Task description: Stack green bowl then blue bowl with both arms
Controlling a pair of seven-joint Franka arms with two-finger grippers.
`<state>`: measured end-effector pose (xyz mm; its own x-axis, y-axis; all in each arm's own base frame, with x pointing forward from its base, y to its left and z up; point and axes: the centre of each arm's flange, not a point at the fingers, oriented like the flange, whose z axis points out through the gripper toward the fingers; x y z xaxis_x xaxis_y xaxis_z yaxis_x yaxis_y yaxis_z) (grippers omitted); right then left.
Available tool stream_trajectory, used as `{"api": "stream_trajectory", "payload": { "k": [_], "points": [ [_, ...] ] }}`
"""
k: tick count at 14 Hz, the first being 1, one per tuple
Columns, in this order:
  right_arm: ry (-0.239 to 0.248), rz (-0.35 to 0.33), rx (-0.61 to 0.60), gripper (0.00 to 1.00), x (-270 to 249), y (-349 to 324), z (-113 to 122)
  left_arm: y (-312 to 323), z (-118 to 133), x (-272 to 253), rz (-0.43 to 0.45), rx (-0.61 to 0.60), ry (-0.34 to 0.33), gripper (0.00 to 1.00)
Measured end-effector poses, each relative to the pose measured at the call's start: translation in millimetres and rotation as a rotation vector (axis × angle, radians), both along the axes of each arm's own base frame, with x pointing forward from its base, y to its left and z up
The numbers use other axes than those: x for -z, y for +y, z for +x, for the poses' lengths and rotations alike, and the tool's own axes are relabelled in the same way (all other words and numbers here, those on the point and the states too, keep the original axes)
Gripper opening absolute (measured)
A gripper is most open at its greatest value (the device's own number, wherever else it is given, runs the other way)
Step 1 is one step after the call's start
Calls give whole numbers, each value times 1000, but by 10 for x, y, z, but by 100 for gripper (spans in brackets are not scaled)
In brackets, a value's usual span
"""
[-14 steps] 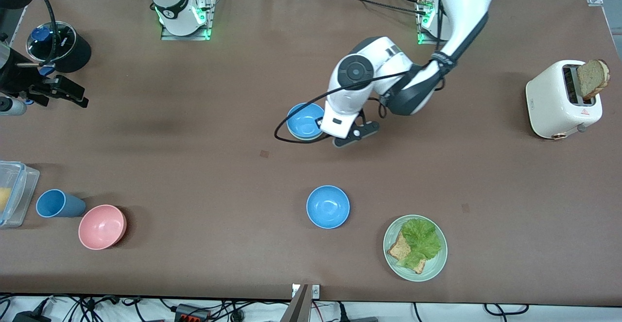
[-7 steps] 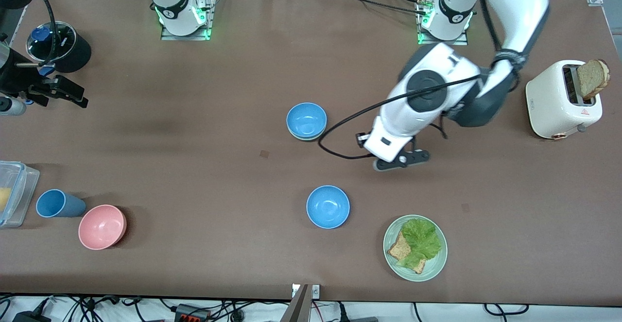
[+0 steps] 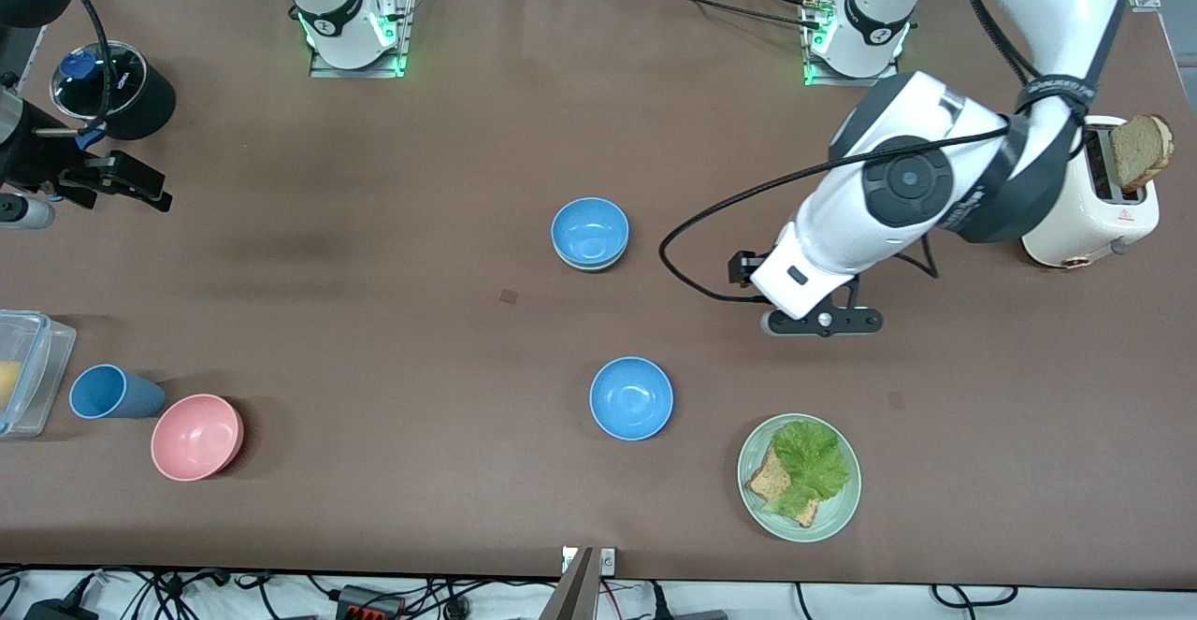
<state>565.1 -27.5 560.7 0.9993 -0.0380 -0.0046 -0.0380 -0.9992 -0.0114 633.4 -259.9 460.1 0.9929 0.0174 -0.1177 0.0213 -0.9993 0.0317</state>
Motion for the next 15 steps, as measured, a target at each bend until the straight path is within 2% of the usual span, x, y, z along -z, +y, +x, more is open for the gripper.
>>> {"api": "stream_trajectory", "payload": {
  "k": [2,7,11,15],
  "points": [
    [0,0,0,100,1,-2,0,238,69,-168,-27,22,-9,99],
    [0,0,1,100,5,-5,3,1088,84,-681,-104,19,-24,100],
    [2,0,1,100,14,-6,6,1781,-201,-1016,-47,4,12,100],
    [2,0,1,100,18,-6,9,1851,-438,-1124,-11,10,32,100]
  ]
}}
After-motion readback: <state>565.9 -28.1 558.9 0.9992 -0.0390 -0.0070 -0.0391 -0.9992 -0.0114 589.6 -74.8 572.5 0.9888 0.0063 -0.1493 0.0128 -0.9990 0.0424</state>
